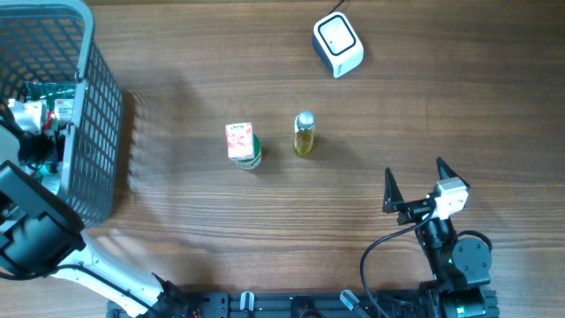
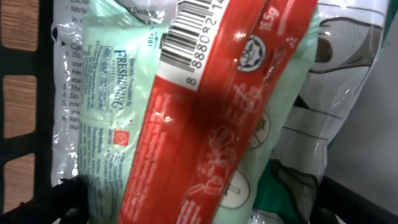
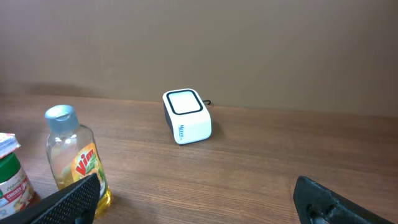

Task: Scan the item barcode
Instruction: 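Reach the left gripper into the basket and grasp the green glove packs, then carry the glove packs out toward the tissue pack and bottle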

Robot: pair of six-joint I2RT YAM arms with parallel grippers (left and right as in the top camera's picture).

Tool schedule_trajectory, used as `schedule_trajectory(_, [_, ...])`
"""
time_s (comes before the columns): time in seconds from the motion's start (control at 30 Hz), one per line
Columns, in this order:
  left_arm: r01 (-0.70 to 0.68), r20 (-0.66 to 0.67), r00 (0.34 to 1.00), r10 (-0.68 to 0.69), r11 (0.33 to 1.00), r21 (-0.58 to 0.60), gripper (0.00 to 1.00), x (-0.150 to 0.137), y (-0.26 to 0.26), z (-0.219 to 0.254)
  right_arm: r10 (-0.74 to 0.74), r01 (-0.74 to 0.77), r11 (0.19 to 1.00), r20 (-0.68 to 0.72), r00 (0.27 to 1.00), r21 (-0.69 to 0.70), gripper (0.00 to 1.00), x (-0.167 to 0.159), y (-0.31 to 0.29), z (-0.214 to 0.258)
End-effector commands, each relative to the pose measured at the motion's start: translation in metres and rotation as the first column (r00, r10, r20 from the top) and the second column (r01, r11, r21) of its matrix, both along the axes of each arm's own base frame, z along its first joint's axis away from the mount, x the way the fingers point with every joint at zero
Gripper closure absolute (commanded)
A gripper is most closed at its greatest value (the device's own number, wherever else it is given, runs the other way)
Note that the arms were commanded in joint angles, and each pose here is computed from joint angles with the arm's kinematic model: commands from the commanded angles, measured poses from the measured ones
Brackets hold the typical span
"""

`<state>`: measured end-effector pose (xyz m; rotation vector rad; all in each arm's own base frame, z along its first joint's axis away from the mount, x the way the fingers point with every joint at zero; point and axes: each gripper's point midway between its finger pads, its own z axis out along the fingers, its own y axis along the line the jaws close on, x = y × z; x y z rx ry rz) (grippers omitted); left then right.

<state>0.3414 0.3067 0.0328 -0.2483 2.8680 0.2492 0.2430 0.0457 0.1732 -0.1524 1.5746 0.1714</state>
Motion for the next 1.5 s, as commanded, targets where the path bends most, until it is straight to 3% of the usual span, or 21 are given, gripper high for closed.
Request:
schedule_trajectory(0.0, [-0.009,-0.075,0.997,0.002,0.995,-0.098,0.30,-0.011,-0.015,-0.049,-0.014,0.014,1.000,0.009,1.000,-0.010,0.00,0.000,-0.003,0.001])
schedule_trajectory(0.03, [-0.007,-0.069,0.998,0.001,0.996,-0.093,0.58,-0.009,-0.014,-0.048,-0.014,0.014,1.000,0.009,1.000,-0.010,0.00,0.000,-0.003,0.001])
schedule_trajectory(0.07, [-0.007,-0.064,0.998,0.001,0.996,-0.088,0.74,-0.008,-0.013,-0.047,-0.014,0.014,1.000,0.009,1.000,-0.010,0.00,0.000,-0.003,0.001])
schedule_trajectory(0.13, [-0.004,-0.048,0.999,0.000,0.997,-0.074,0.85,-0.005,-0.011,-0.041,-0.014,0.014,1.000,0.009,1.000,-0.010,0.00,0.000,-0.003,0.001])
schedule_trajectory(0.27, [-0.045,0.057,0.997,0.047,0.998,-0.049,0.90,0.019,-0.012,-0.002,-0.014,0.014,1.000,0.009,1.000,-0.010,0.00,0.000,-0.003,0.001])
schedule_trajectory(0.4, [-0.054,0.268,0.963,0.035,0.997,0.062,0.96,0.062,-0.021,0.101,-0.014,0.014,1.000,0.009,1.000,-0.010,0.00,0.000,-0.003,0.001])
schedule_trajectory(0.47, [-0.070,0.439,0.898,0.007,0.990,0.126,0.96,0.080,-0.041,0.186,-0.014,0.014,1.000,0.009,1.000,-0.010,0.00,0.000,-0.003,0.001])
schedule_trajectory(0.6, [-0.040,0.682,0.719,-0.135,0.971,0.234,0.96,0.080,-0.108,0.325,-0.014,0.014,1.000,0.009,1.000,-0.010,0.00,0.000,-0.003,0.001])
schedule_trajectory(0.73, [0.009,0.797,0.540,-0.271,0.949,0.316,0.96,0.052,-0.178,0.414,-0.014,0.014,1.000,0.009,1.000,-0.010,0.00,0.000,-0.003,0.001])
schedule_trajectory(0.8, [0.038,0.837,0.483,-0.257,0.961,0.274,0.96,0.036,-0.208,0.433,-0.014,0.014,1.000,0.009,1.000,-0.010,0.00,0.000,-0.003,0.001])
schedule_trajectory(0.9, [0.113,0.843,0.508,-0.176,0.984,0.137,0.96,0.015,-0.251,0.423,-0.014,0.014,1.000,0.009,1.000,-0.010,0.00,0.000,-0.003,0.001])
schedule_trajectory(1.0, [0.191,0.740,0.662,-0.115,0.981,-0.018,0.96,0.005,-0.290,0.373,-0.014,0.014,1.000,0.009,1.000,-0.010,0.00,0.000,-0.003,0.001])
schedule_trajectory(1.13, [0.191,0.533,0.841,-0.095,0.973,-0.127,0.96,0.007,-0.319,0.294,-0.014,0.014,1.000,0.009,1.000,-0.010,0.00,0.000,-0.003,0.001])
schedule_trajectory(1.23, [0.088,0.386,0.922,-0.034,0.988,-0.124,0.96,0.012,-0.322,0.236,-0.014,0.014,1.000,0.009,1.000,-0.010,0.00,0.000,-0.003,0.001])
schedule_trajectory(1.33, [-0.023,0.271,0.962,0.039,0.998,-0.065,0.96,0.012,-0.317,0.188,-0.014,0.014,1.000,0.009,1.000,-0.011,0.00,0.000,-0.003,0.001])
schedule_trajectory(1.47, [-0.029,0.165,0.986,0.020,0.998,0.053,0.96,0.012,-0.313,0.134,-0.014,0.014,1.000,0.009,1.000,-0.010,0.00,0.000,-0.003,0.001])
